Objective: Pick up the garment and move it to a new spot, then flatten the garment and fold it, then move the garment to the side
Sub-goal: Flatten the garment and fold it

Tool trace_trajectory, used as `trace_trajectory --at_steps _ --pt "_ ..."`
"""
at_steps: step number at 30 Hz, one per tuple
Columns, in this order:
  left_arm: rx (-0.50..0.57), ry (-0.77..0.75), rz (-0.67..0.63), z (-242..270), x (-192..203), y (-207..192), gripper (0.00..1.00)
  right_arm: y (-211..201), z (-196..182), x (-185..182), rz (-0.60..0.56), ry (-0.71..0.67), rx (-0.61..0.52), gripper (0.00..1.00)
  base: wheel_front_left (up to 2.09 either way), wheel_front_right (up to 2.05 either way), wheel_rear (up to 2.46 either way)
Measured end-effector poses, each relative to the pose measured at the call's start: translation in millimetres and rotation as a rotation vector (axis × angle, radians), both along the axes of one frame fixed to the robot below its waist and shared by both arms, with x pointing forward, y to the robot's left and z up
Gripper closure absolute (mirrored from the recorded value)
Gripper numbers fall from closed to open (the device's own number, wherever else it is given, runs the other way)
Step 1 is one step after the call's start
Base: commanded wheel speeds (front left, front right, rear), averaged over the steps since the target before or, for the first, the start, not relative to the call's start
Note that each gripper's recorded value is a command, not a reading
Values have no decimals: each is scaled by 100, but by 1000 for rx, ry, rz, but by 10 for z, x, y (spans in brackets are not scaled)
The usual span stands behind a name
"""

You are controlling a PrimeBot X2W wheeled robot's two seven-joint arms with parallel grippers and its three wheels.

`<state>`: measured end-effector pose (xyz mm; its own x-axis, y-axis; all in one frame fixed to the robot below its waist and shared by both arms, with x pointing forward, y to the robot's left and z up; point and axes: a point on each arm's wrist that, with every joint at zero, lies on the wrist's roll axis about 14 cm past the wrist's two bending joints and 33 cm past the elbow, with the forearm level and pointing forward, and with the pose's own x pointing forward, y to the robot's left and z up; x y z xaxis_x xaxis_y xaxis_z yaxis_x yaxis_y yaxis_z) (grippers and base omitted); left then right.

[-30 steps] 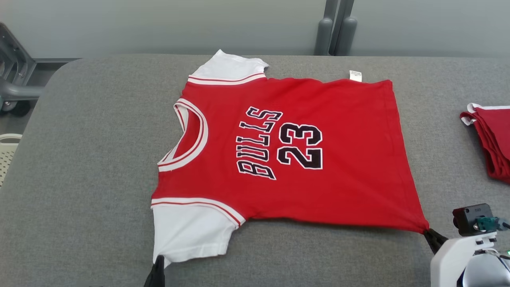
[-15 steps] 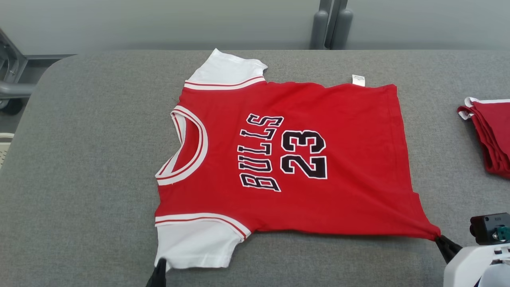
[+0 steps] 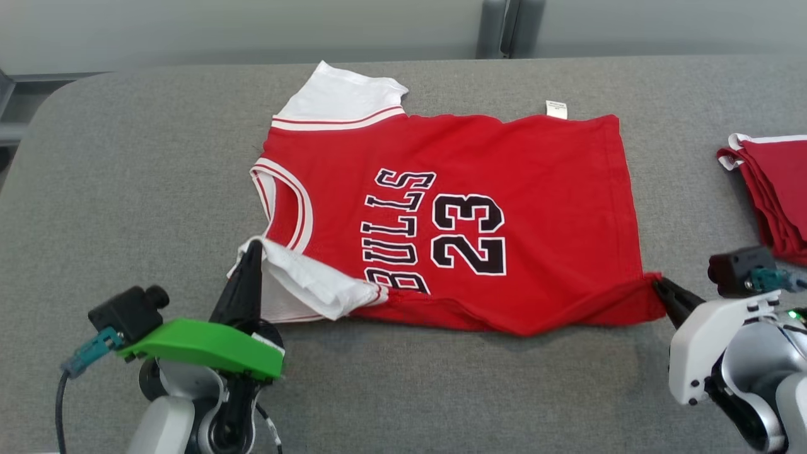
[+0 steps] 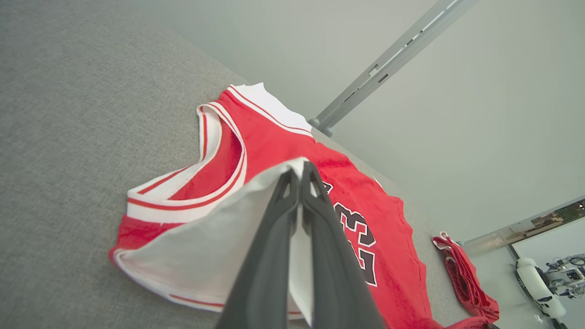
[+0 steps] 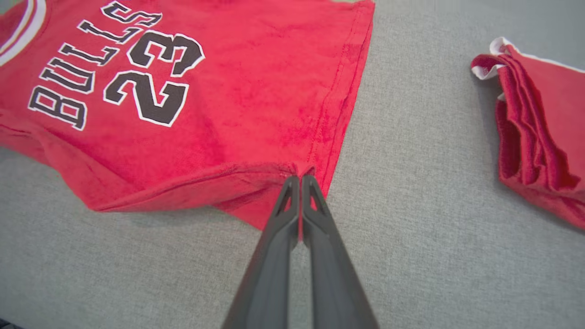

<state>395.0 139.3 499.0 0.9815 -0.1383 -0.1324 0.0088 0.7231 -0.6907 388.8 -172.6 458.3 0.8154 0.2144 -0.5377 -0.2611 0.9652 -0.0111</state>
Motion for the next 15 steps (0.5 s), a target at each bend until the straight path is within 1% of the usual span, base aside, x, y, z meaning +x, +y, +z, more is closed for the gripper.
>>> trace_trajectory --at_steps 4,6,15 --pt "28 -24 -19 14 275 -49 100 40 12 227 21 -30 13 100 0 0 0" --pt "48 -28 -26 -10 384 -64 100 28 -40 314 36 -23 -11 100 0 0 0" --pt "77 -20 -32 -174 753 -90 100 -71 -170 708 26 -58 -41 100 0 0 0"
